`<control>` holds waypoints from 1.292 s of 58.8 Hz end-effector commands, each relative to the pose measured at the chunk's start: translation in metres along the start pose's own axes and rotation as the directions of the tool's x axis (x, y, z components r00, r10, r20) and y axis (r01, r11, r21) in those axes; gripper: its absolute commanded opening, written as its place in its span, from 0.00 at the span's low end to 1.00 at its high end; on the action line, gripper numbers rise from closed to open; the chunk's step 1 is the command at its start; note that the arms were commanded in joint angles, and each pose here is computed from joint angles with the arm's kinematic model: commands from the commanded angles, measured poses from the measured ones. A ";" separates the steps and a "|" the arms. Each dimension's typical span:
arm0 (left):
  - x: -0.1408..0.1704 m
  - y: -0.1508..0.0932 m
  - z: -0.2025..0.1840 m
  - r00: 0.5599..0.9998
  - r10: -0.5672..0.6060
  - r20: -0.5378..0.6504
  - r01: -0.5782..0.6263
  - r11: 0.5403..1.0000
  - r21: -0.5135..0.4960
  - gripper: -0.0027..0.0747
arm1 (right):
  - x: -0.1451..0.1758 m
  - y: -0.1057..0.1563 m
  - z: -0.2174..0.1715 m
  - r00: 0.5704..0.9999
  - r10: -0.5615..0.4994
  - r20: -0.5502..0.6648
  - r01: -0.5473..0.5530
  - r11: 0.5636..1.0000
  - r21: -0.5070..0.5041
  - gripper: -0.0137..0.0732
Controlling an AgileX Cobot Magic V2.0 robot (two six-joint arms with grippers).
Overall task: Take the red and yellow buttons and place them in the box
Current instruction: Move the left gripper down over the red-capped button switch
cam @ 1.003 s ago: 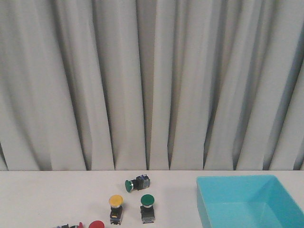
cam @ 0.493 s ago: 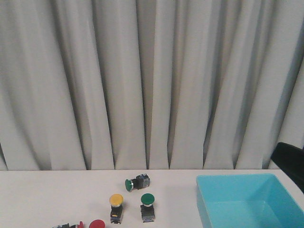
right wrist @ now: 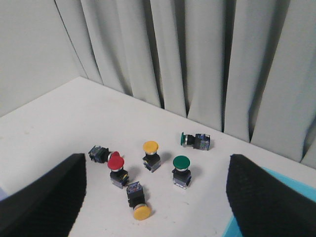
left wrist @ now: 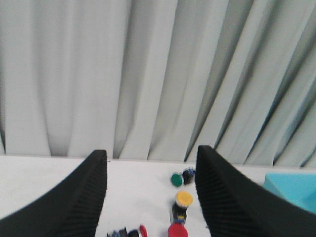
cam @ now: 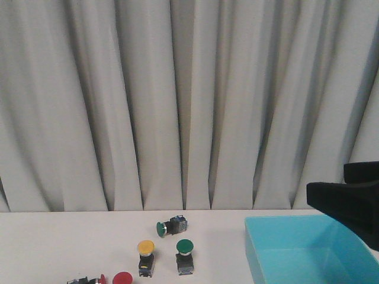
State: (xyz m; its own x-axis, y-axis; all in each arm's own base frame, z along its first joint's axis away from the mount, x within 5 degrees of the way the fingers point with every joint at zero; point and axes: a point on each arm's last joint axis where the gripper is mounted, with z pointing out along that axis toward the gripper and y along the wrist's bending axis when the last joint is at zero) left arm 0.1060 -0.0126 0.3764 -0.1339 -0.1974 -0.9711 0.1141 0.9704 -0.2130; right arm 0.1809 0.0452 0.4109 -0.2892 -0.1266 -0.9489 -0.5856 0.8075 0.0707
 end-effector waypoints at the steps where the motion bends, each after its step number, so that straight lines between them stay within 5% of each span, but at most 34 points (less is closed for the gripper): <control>1: -0.026 -0.002 0.024 1.000 -0.002 0.006 0.001 1.000 0.003 0.55 | -0.012 0.002 -0.006 0.999 0.002 0.049 -0.002 1.000 0.003 0.81; 15: -0.032 0.003 0.066 0.995 -0.097 -0.020 0.097 0.995 -0.010 0.55 | -0.017 0.004 -0.006 0.993 0.054 0.102 -0.052 0.998 -0.023 0.80; 25: -0.022 0.004 0.085 0.989 0.002 -0.148 0.000 1.000 0.013 0.55 | -0.017 0.004 -0.006 0.992 0.062 0.111 -0.059 0.998 -0.025 0.80; 48: -0.045 -0.017 0.156 0.935 0.097 -0.340 0.007 0.956 0.293 0.66 | -0.019 0.002 -0.006 0.989 0.066 0.129 -0.067 0.998 0.000 0.80; 61: -0.011 -0.013 0.220 0.845 0.098 -0.525 0.108 0.931 0.348 0.66 | -0.019 0.001 -0.006 0.989 0.071 0.128 -0.072 0.997 0.000 0.80; 76: 0.038 -0.031 0.271 0.788 0.201 -0.582 0.077 0.906 0.416 0.66 | -0.019 0.001 -0.006 0.989 0.073 0.128 -0.073 0.997 -0.001 0.80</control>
State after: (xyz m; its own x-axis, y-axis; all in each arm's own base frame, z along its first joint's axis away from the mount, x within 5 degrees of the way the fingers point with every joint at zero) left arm 0.3580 -0.0770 0.3026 -0.7115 0.1506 -0.6864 0.4823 0.8151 -0.3210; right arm 0.1830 0.0465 0.4147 -0.2918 -0.0486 -0.9553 -0.5774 0.8052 0.1354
